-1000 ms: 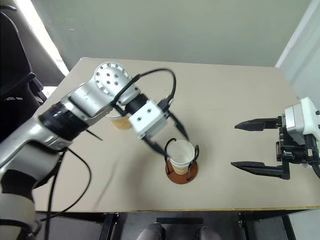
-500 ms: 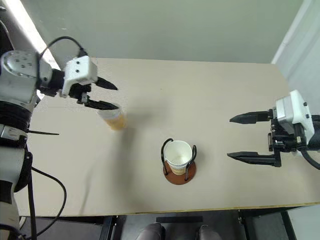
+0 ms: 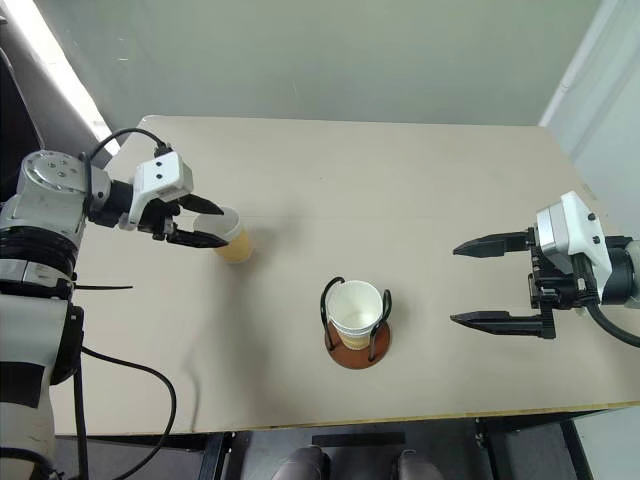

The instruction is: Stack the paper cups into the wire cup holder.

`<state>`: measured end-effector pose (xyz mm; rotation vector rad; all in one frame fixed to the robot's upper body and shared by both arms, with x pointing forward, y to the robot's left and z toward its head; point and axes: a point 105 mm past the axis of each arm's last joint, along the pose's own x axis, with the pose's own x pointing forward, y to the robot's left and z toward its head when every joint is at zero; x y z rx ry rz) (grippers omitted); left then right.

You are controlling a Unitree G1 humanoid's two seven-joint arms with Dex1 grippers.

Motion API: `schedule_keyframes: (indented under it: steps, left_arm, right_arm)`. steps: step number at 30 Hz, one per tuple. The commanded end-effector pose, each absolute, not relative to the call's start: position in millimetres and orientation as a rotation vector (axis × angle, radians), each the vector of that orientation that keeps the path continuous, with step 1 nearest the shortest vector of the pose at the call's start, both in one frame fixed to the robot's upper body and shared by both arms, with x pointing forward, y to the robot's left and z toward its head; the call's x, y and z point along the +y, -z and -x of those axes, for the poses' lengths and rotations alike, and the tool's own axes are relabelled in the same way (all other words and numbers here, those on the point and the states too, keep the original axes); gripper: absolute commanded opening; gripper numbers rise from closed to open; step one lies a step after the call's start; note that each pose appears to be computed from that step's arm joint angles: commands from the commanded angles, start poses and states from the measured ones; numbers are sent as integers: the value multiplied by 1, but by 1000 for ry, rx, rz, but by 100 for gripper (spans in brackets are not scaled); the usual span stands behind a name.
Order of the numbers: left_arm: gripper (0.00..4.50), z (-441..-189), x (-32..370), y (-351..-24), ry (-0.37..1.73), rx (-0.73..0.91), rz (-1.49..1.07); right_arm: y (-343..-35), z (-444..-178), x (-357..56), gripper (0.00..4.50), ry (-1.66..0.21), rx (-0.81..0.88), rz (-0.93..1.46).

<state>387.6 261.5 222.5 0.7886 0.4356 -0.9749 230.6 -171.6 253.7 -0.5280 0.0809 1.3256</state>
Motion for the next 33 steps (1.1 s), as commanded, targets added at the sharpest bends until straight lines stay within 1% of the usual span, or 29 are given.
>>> schedule_keyframes:
  steps: [1,3,6,8,13,14,19,21,23,24,25,26,27,28,29,31,33]
  left_arm:
    - [346,-392,264,-220,932,430,-816]
    - [346,-397,265,-214,890,439,-847]
    - [287,-403,260,-208,877,432,-852]
    - [210,-406,253,-207,883,410,-836]
    - [22,-404,244,-212,942,392,-815]
    - [5,-403,243,-213,955,392,-814]
    - [5,-399,243,-221,981,377,-809]
    - [5,-396,234,-240,1029,316,-798]
    - [5,-389,217,-266,1121,229,-810]
    - [5,-386,208,-277,1161,181,-812]
    - [5,-381,192,-297,1211,92,-792]
    - [5,-373,176,-314,1267,5,-762]
    - [5,-358,158,-333,1353,-95,-728]
    - [5,-343,143,-345,1440,-162,-699]
    - [5,-327,130,-351,1530,-204,-685]
    - [5,-301,113,-353,1678,-232,-684]
    - [5,-283,101,-349,1789,-234,-686]
  right_arm:
    - [-266,-224,-173,450,-1303,45,567]
    - [-266,-222,-174,450,-1300,48,567]
    - [-268,-221,-174,450,-1294,50,569]
    - [-269,-220,-175,450,-1288,54,572]
    - [-270,-219,-177,450,-1274,59,578]
    - [-270,-219,-177,450,-1273,58,578]
    - [-270,-220,-177,450,-1266,56,578]
    - [-271,-221,-178,450,-1263,52,582]
    - [-272,-222,-179,450,-1259,49,585]
    - [-273,-221,-180,450,-1259,48,586]
    - [-274,-220,-180,450,-1263,46,586]
    - [-275,-219,-181,450,-1269,48,588]
    - [-273,-216,-181,450,-1285,61,597]
    - [-270,-213,-181,450,-1301,77,607]
    - [-268,-210,-181,450,-1314,90,614]
    - [-268,-208,-182,450,-1318,95,617]
    - [-271,-208,-183,450,-1306,90,622]
